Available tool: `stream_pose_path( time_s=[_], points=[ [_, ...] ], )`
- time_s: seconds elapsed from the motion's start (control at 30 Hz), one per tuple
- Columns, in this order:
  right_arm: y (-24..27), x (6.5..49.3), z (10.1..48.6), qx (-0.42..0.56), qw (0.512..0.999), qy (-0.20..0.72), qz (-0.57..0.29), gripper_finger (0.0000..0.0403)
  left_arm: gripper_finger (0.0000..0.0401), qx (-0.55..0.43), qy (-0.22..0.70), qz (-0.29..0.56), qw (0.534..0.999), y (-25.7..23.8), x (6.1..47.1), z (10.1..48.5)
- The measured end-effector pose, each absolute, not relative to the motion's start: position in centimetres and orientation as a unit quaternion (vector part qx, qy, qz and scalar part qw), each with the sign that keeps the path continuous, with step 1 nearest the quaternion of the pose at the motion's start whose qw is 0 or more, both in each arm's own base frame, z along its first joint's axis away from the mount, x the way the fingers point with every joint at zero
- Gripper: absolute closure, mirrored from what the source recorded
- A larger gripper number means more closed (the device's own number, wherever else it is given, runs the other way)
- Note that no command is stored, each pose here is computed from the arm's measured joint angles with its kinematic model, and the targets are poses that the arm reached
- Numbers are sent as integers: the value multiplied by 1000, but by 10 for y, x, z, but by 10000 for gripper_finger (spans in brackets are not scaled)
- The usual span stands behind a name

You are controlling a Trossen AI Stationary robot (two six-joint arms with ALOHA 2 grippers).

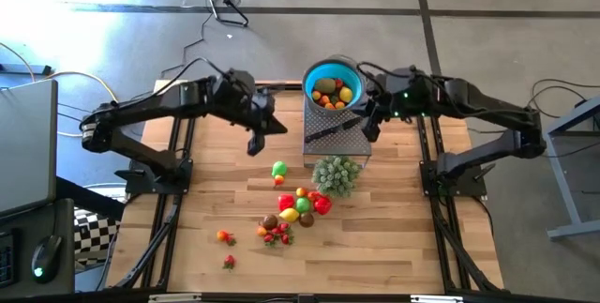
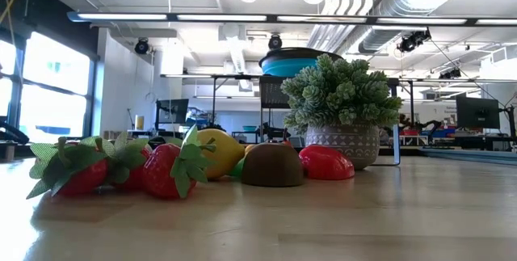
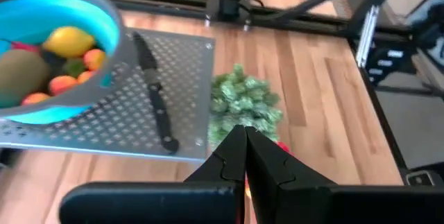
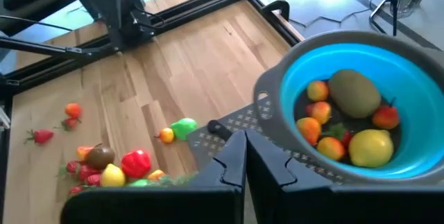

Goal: Pick & Place Fruit
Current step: Put the red strawberry into the blue strainer bowl

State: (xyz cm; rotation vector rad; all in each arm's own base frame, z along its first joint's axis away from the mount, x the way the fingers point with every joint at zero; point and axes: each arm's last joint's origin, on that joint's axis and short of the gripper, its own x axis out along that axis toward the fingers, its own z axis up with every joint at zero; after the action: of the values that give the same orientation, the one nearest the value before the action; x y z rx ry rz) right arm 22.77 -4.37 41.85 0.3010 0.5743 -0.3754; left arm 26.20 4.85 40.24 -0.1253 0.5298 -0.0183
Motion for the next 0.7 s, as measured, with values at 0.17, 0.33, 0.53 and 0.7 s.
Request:
stream_pose_path(
  time_s=[0.17,0.33,0.53,0.7],
  points=[
    [-24,230,419,154,931,274,-188,401,401,-53,263,-50,962,18,268,397],
    [-6,231,419,161,931,267,-188,401,401,-71,270,-75,957,-11,272,376],
    [10,231,419,164,934,262,-179,401,401,-72,240,-68,966,-23,263,380],
    [17,231,419,152,938,267,-160,401,401,-70,238,-63,967,-21,256,384]
  ],
)
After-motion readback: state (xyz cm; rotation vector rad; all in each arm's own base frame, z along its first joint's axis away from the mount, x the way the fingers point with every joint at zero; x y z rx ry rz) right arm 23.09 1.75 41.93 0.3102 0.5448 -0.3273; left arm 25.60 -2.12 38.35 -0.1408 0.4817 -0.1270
